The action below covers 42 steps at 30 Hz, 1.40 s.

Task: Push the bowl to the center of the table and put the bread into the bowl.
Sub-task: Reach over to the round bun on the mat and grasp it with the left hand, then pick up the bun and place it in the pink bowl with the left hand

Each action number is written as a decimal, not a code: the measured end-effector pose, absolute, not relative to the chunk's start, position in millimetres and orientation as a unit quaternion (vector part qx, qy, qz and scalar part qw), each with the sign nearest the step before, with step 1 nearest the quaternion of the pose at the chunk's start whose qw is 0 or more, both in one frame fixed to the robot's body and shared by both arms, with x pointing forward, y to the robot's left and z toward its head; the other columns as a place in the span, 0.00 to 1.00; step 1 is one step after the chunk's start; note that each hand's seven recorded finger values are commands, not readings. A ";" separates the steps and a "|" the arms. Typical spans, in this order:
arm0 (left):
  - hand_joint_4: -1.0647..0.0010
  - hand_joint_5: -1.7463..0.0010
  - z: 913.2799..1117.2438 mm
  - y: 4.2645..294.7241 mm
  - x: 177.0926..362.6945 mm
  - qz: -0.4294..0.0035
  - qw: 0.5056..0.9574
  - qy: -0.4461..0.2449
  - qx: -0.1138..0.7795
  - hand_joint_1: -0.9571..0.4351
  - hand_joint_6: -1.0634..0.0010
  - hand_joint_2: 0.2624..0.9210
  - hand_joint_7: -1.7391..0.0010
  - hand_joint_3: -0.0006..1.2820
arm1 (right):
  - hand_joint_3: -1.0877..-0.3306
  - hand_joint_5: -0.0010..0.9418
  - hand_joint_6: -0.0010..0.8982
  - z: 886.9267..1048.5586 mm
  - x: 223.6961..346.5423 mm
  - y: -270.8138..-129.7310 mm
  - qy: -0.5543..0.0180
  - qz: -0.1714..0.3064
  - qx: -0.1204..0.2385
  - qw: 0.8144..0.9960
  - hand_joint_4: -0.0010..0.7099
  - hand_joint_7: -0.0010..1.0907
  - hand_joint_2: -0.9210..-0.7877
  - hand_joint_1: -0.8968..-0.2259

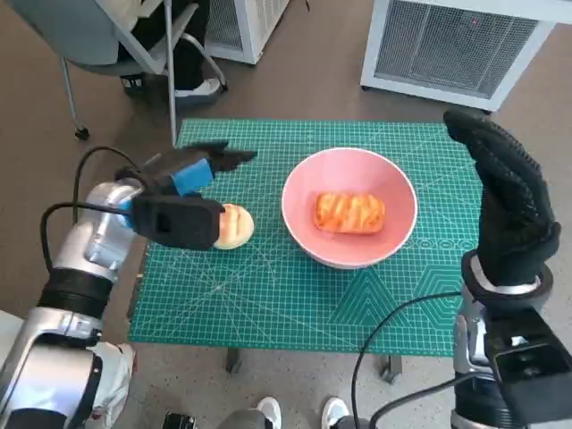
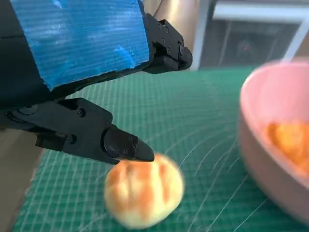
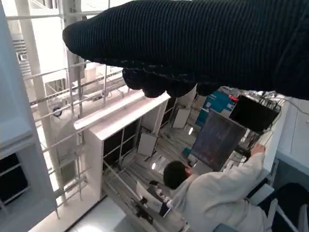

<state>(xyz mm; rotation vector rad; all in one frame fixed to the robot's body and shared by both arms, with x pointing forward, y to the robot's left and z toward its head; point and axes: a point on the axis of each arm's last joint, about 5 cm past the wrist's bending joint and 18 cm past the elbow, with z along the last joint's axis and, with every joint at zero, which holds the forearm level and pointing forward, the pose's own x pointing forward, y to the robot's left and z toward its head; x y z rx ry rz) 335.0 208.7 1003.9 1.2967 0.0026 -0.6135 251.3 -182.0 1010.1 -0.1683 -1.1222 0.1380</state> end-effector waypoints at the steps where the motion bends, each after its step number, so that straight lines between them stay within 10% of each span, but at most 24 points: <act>1: 0.84 1.00 1000.9 208.6 335.2 -0.285 0.751 0.013 0.596 0.49 0.71 0.99 1.00 0.00 | 0.76 0.01 0.12 1010.3 251.3 -182.2 -0.531 0.066 -0.080 0.841 0.61 0.62 0.00 0.71; 24: 0.88 1.00 975.7 199.8 343.0 -0.318 0.716 0.139 0.606 0.47 0.74 1.00 0.99 0.01 | 0.76 0.00 0.12 1012.6 250.2 -185.6 -0.527 0.071 -0.085 0.843 0.60 0.62 0.00 0.71; 30: 0.74 0.98 966.7 197.3 343.3 -0.307 0.727 0.144 0.597 0.57 0.61 1.00 0.96 0.03 | 0.76 0.00 0.12 1012.6 250.2 -184.8 -0.526 0.073 -0.084 0.843 0.60 0.62 0.00 0.70; 34: 0.45 0.91 963.1 198.1 342.1 -0.290 0.742 0.121 0.592 0.65 0.44 1.00 0.92 0.08 | 0.75 0.00 0.12 1012.7 250.2 -183.8 -0.526 0.075 -0.083 0.843 0.60 0.62 0.00 0.71; 37: 0.47 0.45 960.6 199.8 340.7 -0.276 0.754 0.098 0.588 0.68 0.59 1.00 0.44 0.16 | 0.75 0.00 0.12 1012.7 250.3 -183.7 -0.525 0.075 -0.083 0.844 0.60 0.62 0.00 0.72; 42: 0.45 0.26 955.7 201.3 337.7 -0.264 0.767 0.067 0.581 0.69 0.57 1.00 0.29 0.15 | 0.75 0.00 0.12 1012.6 250.3 -183.7 -0.524 0.075 -0.083 0.844 0.60 0.62 0.00 0.73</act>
